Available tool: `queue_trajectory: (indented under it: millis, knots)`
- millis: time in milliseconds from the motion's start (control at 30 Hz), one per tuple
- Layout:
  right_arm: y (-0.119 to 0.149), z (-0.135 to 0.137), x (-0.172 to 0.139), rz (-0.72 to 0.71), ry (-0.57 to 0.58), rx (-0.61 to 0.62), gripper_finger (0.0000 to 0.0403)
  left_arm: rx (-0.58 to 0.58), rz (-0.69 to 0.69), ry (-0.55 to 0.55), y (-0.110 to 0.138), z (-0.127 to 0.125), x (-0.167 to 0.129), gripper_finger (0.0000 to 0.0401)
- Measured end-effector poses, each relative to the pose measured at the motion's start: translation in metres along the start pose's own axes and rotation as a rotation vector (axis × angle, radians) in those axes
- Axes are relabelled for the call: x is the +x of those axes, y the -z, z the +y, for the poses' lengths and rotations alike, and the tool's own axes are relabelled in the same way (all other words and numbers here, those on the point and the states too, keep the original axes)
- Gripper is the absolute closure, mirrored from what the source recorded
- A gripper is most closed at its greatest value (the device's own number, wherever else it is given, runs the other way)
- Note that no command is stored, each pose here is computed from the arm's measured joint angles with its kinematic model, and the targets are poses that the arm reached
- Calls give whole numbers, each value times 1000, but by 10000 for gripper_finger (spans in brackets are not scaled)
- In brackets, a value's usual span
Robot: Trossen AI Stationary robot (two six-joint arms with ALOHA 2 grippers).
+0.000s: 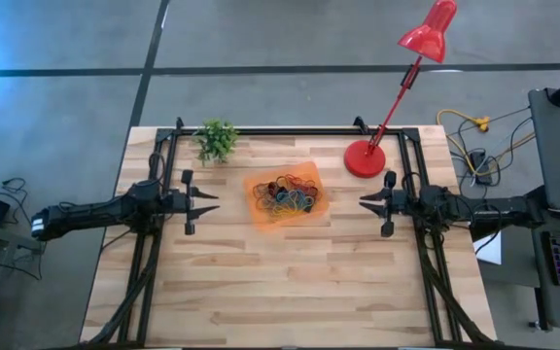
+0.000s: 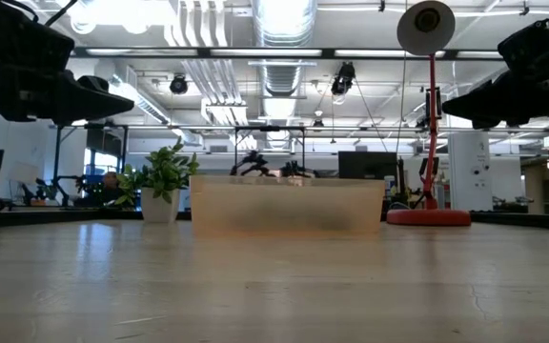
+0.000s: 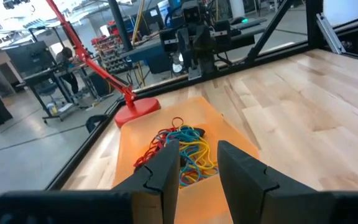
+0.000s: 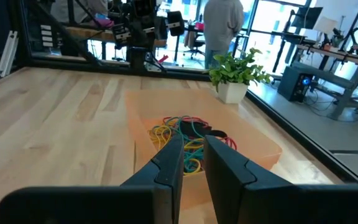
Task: Pick and place rubber bands into bin
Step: Return to Home Position
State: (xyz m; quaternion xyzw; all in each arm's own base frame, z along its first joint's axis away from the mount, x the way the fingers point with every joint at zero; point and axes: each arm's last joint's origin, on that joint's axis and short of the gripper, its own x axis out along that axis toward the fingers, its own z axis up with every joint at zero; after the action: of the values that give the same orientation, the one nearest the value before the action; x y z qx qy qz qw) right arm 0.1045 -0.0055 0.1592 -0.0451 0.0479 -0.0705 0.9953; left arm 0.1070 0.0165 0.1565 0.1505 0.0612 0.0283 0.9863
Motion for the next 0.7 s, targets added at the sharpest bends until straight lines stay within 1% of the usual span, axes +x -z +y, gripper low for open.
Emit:
queue_trajectory:
  millis: [700]
  knots:
    - [0, 0, 0, 0, 0, 0, 351, -3, 26, 12, 2, -1, 2, 308]
